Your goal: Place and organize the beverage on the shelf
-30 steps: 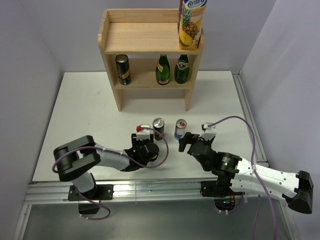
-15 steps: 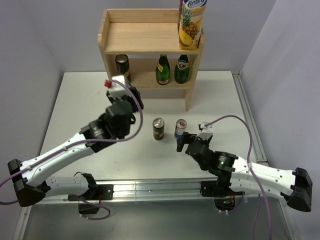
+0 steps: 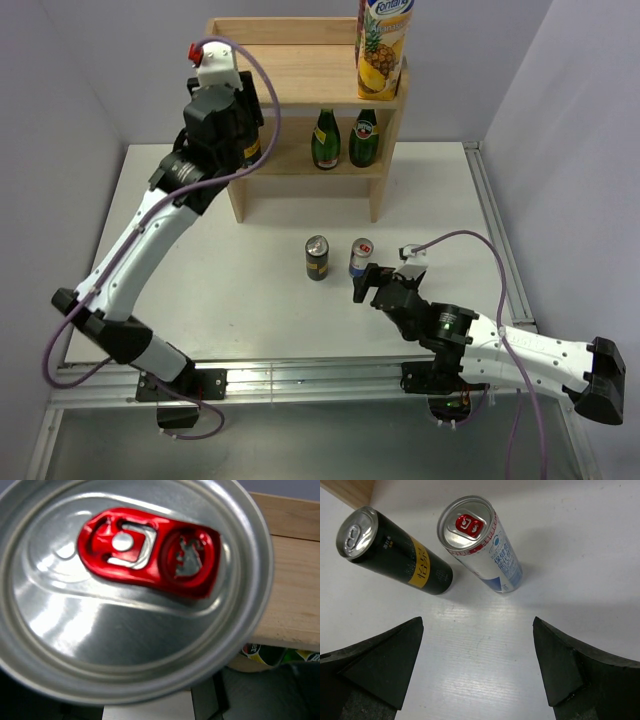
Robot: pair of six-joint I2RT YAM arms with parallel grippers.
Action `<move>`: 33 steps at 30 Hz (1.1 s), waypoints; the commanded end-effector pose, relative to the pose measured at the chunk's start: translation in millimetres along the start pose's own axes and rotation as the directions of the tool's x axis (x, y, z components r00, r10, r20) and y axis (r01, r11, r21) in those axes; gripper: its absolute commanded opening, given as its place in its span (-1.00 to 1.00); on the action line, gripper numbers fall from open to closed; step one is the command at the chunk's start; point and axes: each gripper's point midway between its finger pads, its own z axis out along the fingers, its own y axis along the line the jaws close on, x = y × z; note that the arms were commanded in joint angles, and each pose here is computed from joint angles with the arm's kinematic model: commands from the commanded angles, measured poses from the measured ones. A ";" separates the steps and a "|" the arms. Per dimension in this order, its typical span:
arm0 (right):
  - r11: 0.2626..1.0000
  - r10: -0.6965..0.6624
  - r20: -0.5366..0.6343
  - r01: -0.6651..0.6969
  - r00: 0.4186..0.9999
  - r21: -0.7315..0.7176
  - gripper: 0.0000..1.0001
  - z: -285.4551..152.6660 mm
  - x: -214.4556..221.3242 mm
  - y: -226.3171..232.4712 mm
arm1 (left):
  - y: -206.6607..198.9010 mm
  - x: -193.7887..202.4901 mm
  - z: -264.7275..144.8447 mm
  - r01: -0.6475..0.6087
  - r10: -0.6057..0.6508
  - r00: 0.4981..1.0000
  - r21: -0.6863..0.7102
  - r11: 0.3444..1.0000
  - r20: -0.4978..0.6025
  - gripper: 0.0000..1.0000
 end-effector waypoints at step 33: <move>1.000 0.019 0.027 -0.019 0.999 0.003 0.95 -2.6 -2.4 -6.4 | 15.1 1.5 84.2 -0.036 0.035 0.999 -0.030 0.999 -0.018 -0.02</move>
